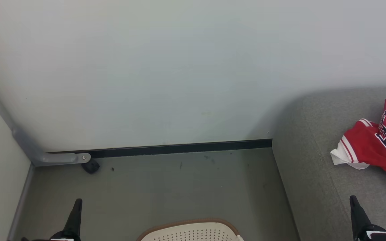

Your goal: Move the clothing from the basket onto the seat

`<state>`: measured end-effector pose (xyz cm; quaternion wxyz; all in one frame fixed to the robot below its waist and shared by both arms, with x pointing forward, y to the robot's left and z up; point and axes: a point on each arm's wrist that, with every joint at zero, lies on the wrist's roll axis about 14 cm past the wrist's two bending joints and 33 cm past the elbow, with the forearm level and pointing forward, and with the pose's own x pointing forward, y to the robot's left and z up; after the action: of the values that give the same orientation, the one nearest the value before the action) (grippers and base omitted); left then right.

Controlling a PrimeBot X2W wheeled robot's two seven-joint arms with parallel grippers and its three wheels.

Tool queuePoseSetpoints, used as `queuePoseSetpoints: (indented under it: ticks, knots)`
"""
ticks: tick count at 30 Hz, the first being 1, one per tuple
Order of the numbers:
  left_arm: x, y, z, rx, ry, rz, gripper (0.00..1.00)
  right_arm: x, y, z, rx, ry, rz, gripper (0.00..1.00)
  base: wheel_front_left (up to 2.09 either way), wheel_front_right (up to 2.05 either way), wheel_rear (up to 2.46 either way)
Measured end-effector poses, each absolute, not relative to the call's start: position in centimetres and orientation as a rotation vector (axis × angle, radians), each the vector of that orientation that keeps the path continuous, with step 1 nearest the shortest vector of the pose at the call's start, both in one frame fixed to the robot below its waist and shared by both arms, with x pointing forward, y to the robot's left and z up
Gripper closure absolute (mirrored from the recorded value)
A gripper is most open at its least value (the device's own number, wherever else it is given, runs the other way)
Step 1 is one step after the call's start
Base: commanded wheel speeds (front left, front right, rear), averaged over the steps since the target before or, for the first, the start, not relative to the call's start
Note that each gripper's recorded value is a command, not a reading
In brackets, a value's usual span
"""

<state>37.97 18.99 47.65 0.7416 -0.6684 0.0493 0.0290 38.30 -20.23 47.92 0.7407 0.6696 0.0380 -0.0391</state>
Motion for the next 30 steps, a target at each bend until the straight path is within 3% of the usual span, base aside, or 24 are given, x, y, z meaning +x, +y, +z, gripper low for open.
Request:
queuePoseSetpoints:
  ticks: [8,30]
  knots:
    - [37.99,19.08,48.04,-1.571,0.085,0.051,1.00,38.12,-20.52,48.29,1.570,0.049,-0.079,1.00,0.00,0.00,0.00]
    - [37.98,19.08,48.02,-1.574,0.085,0.052,1.00,38.12,-20.52,48.28,1.571,0.048,-0.080,1.00,0.00,0.00,0.00]
